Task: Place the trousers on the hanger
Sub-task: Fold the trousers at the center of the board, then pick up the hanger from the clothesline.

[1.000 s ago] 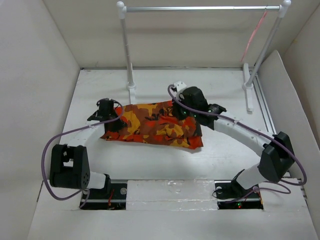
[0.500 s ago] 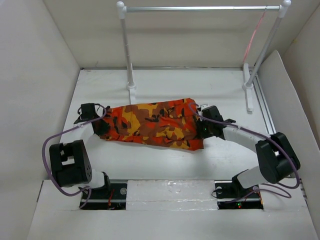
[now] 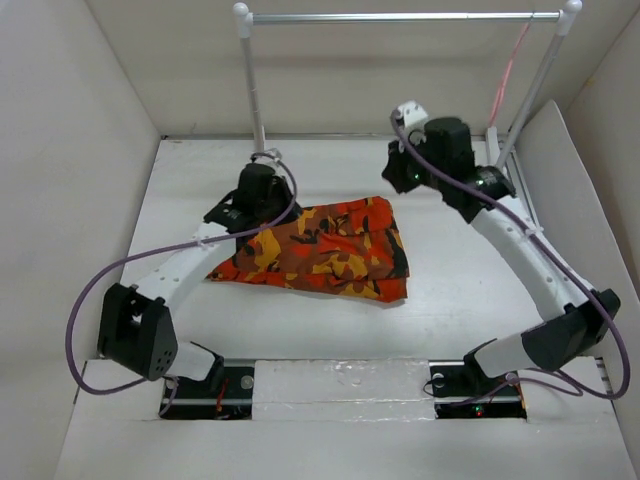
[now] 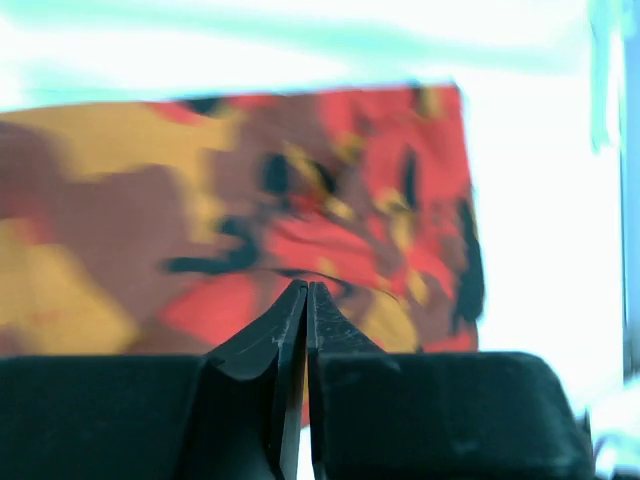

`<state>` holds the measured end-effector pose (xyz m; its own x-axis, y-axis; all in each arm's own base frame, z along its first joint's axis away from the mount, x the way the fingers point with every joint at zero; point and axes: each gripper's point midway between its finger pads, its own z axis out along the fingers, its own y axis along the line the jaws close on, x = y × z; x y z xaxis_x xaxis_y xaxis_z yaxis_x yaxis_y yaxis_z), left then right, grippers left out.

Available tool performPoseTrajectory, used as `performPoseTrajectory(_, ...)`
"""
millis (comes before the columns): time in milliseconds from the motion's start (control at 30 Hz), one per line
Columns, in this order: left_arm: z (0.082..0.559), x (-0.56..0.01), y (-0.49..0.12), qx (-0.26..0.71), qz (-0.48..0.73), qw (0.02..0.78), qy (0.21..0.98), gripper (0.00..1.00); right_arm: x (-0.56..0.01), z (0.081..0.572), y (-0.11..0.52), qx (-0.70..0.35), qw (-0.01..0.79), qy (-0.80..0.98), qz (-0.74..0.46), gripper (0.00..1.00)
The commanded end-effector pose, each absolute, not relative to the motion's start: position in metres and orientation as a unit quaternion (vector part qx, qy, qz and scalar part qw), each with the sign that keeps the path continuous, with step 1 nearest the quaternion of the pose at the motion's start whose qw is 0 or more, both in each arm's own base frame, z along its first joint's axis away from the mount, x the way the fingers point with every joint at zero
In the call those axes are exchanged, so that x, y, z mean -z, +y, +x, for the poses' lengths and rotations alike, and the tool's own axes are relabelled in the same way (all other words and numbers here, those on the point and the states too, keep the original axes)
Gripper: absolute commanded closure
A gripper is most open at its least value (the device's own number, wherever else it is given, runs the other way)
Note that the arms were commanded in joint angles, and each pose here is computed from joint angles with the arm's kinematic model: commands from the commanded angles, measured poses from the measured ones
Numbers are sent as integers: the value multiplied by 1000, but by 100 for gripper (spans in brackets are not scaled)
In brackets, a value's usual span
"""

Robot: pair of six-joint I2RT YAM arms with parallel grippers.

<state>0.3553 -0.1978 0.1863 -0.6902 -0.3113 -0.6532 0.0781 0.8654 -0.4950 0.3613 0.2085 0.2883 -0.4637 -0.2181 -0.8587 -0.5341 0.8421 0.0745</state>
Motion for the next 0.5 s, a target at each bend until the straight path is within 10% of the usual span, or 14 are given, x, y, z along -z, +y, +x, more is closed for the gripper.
performPoseTrajectory(0, 337, -160, -249, 267, 13, 346, 899, 100, -386, 357, 202, -188, 549, 777, -244, 100)
performPoseTrajectory(233, 289, -105, -339, 245, 156, 288, 913, 100, -494, 380, 90, -91, 657, 739, -121, 98)
performPoseTrajectory(367, 276, -89, -351, 245, 175, 264, 916, 100, -506, 383, 23, -26, 665, 745, -53, 47)
performPoseTrajectory(467, 277, -96, -354, 255, 177, 272, 911, 100, -503, 396, -10, -7, 658, 752, -26, 32)
